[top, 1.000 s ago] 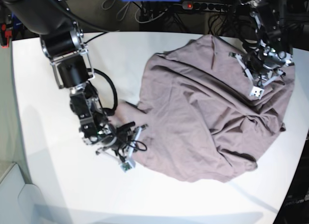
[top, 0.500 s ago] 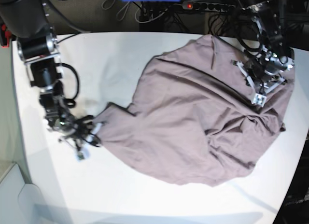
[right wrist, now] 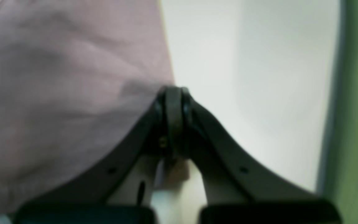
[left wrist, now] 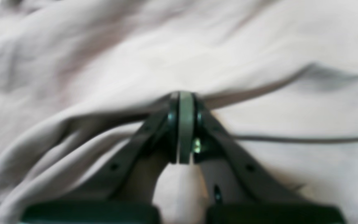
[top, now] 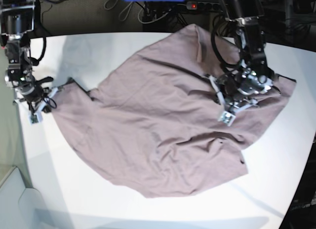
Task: Layout the t-shirt on the table in an organized manner, then fold the t-shirt properly
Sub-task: 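Pull the shirt edge with the right gripper away from the left gripper, then regrasp the shirt with both grippers and spread it apart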
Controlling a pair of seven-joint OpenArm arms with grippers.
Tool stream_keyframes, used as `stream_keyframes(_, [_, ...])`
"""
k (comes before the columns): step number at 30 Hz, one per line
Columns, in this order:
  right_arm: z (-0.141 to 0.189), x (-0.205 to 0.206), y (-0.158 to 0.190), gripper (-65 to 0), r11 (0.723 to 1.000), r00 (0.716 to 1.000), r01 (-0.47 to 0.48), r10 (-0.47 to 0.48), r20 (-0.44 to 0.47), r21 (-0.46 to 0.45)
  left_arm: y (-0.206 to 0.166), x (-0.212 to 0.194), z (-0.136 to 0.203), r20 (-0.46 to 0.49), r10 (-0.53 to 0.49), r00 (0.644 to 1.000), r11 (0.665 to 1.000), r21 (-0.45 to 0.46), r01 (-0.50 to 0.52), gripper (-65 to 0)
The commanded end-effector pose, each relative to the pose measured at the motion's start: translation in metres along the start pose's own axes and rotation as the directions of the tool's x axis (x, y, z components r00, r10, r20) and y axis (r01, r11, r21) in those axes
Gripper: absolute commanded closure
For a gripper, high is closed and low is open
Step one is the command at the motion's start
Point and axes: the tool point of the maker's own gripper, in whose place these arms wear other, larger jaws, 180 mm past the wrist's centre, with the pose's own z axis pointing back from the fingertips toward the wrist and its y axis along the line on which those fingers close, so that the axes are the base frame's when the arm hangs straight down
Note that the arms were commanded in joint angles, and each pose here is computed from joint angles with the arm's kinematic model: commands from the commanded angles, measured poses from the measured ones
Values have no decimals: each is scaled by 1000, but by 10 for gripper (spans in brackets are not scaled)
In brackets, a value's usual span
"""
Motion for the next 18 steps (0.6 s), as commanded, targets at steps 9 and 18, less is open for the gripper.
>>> stream_keyframes(9, [60,60,1,0,997,985,-18,30,173,-74,-43,-7,9,-31,-111,993,992,-69,109,-4])
stream_keyframes(18, [57,103,17,0,998,969,28,-15,246,-52,-34,-73,33,-162,-184,969,982,-61,176,-4])
